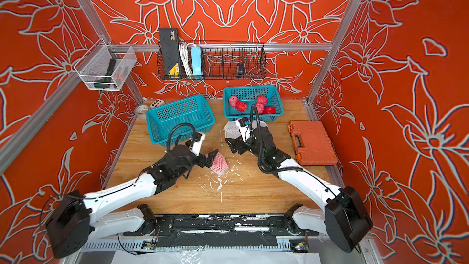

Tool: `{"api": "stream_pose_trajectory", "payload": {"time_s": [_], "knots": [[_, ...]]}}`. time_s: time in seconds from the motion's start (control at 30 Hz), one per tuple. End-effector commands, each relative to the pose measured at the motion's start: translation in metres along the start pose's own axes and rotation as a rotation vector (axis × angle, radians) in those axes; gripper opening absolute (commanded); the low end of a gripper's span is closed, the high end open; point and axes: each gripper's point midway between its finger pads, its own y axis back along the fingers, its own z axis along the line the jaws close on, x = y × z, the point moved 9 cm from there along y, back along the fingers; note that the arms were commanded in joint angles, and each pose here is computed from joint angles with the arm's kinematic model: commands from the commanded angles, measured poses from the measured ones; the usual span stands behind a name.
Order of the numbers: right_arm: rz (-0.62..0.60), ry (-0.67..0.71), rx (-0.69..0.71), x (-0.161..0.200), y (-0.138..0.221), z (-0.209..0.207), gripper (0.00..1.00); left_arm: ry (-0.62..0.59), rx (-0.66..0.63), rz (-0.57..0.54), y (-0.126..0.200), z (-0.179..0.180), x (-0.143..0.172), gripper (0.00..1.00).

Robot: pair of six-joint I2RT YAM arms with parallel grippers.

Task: Remove foam nets from apples
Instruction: Place the apple at the center of the board, then remove the foam net from the apple.

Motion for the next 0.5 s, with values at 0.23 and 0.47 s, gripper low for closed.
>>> {"api": "stream_pose_trajectory", "payload": {"time_s": [0.23, 0.47], "knots": [[0.523, 0.043, -0.079, 0.014, -0.058, 0.035, 0.87, 0.43, -0.153, -0.067, 0.031, 0.074, 0.038, 0.98], [0.76, 0.137, 0.07, 0.027, -0.092, 0.051, 0.89, 0.444, -0.12, 0.009, 0.029, 0.072, 0.057, 0.98]]}}
